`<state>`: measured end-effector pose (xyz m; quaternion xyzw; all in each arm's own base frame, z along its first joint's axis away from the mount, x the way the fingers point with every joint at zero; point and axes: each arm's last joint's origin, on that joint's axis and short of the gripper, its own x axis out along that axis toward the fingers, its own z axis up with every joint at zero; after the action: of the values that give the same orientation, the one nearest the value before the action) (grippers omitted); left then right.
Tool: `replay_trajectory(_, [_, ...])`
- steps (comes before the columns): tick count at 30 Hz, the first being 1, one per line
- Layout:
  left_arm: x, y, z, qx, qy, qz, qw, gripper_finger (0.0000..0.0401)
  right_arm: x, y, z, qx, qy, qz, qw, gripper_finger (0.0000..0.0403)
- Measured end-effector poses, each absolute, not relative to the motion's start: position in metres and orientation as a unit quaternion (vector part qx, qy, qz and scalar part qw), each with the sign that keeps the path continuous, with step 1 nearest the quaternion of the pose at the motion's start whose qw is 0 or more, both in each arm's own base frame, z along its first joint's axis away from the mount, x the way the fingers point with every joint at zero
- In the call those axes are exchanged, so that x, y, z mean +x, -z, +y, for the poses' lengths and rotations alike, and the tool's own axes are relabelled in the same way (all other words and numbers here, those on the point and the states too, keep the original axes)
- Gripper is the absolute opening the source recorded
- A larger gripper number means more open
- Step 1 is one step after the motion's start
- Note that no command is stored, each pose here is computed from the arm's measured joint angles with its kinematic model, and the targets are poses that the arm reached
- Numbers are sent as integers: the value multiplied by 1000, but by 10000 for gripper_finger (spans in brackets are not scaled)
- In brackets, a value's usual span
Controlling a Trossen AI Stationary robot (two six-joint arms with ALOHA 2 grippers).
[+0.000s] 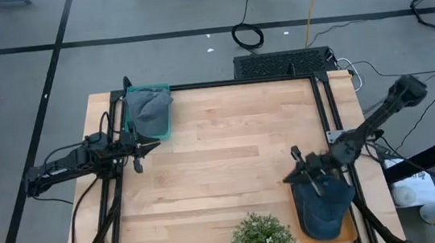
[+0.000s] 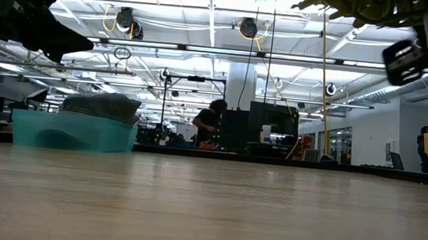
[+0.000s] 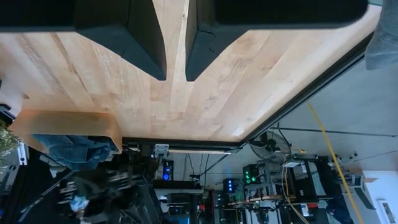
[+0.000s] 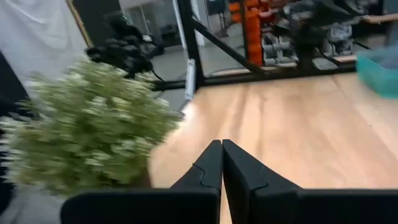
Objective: Pick & Place hat
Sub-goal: Return to Home Position
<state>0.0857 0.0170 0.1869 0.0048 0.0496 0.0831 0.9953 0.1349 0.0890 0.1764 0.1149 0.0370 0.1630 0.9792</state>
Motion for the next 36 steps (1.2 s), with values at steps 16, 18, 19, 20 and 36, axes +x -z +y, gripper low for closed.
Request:
replay_trajectory(16, [86,-187,17,5,-83,50,995,67,116,-190,7,50,-59,15,997,0])
replay_trajectory(18, [86,-187,17,5,-83,49,995,67,108,-190,6,44,-41,14,998,0])
replay_trajectory(19, [86,-187,17,5,-83,50,995,67,104,-190,5,43,-28,11,999,0])
replay_trajectory(20, [86,-187,17,5,-83,50,995,67,100,-190,5,40,-15,7,999,0])
replay_trajectory(36, [86,-187,17,5,-83,50,995,67,96,-174,4,-42,52,-31,997,0])
